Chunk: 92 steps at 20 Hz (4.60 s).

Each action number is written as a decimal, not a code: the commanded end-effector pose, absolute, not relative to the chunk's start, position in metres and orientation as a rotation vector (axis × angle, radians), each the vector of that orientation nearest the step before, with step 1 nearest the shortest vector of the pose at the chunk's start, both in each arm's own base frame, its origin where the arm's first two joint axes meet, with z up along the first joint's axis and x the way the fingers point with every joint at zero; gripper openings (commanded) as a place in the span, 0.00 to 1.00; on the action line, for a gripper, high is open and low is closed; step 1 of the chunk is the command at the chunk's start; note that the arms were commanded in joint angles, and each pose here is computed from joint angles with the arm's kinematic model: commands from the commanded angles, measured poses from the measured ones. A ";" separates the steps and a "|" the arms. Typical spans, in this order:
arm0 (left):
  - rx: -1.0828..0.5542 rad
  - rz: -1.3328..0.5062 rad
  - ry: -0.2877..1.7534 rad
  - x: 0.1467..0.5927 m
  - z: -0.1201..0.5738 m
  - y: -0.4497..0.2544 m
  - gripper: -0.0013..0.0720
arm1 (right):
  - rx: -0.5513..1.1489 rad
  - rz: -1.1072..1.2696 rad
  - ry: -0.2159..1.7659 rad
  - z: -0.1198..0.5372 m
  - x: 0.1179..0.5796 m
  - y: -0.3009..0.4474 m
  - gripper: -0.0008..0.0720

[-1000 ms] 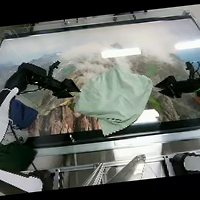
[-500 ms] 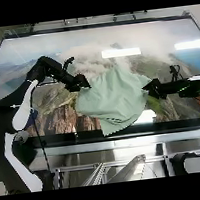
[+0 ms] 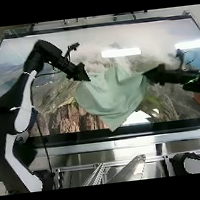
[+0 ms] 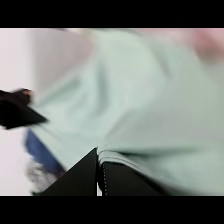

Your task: Fold the shirts.

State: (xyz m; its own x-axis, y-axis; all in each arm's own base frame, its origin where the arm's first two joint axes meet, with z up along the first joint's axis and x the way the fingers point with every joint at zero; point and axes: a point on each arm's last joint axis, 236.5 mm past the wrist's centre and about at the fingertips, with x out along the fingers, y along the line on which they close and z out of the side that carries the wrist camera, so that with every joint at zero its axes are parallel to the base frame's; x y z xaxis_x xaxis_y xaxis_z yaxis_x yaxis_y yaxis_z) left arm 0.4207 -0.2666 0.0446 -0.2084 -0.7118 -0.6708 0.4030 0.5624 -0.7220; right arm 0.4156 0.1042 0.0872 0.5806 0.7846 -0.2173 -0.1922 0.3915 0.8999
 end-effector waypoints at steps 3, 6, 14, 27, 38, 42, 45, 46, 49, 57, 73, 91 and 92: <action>-0.112 -1.247 0.982 0.319 0.254 -0.266 0.05 | 0.641 1.004 0.052 0.362 0.299 0.104 0.04; -0.058 -1.162 0.592 0.258 0.353 -0.252 0.05 | 0.469 0.954 -0.096 0.418 0.239 0.123 0.04; -0.207 -0.837 0.570 0.298 0.317 -0.185 0.06 | 0.503 0.779 0.128 0.355 0.307 0.107 0.04; -0.502 -0.867 1.444 0.420 0.023 -0.176 1.00 | 0.893 0.524 0.936 -0.010 0.467 0.078 0.64; -0.431 -0.614 1.842 0.233 -0.035 -0.124 1.00 | 0.979 0.478 1.225 -0.063 0.332 0.074 0.59; -0.334 -0.472 1.745 0.222 -0.059 -0.102 1.00 | 1.020 0.433 1.290 -0.091 0.300 0.083 0.73; -0.351 -0.411 1.639 0.244 -0.067 -0.100 1.00 | 1.015 0.444 1.312 -0.094 0.295 0.092 0.73; -0.366 -0.397 1.631 0.249 -0.071 -0.101 1.00 | 1.004 0.450 1.315 -0.095 0.295 0.097 0.73; -0.497 -0.423 1.652 0.257 -0.085 -0.121 0.99 | 0.954 0.447 1.305 -0.100 0.303 0.116 0.73; -0.581 -0.468 1.574 0.299 -0.111 -0.136 0.97 | 0.931 0.438 1.242 -0.100 0.324 0.171 0.72; -0.414 -0.832 1.278 0.343 0.073 -0.172 0.05 | 1.260 1.263 0.195 0.222 0.329 0.155 0.03; -0.372 -0.647 0.705 0.320 0.230 -0.110 0.06 | 0.586 0.560 0.103 0.303 0.343 0.036 0.03; -0.425 -0.622 0.767 0.339 0.191 -0.106 0.06 | 0.638 0.536 0.216 0.256 0.373 0.039 0.03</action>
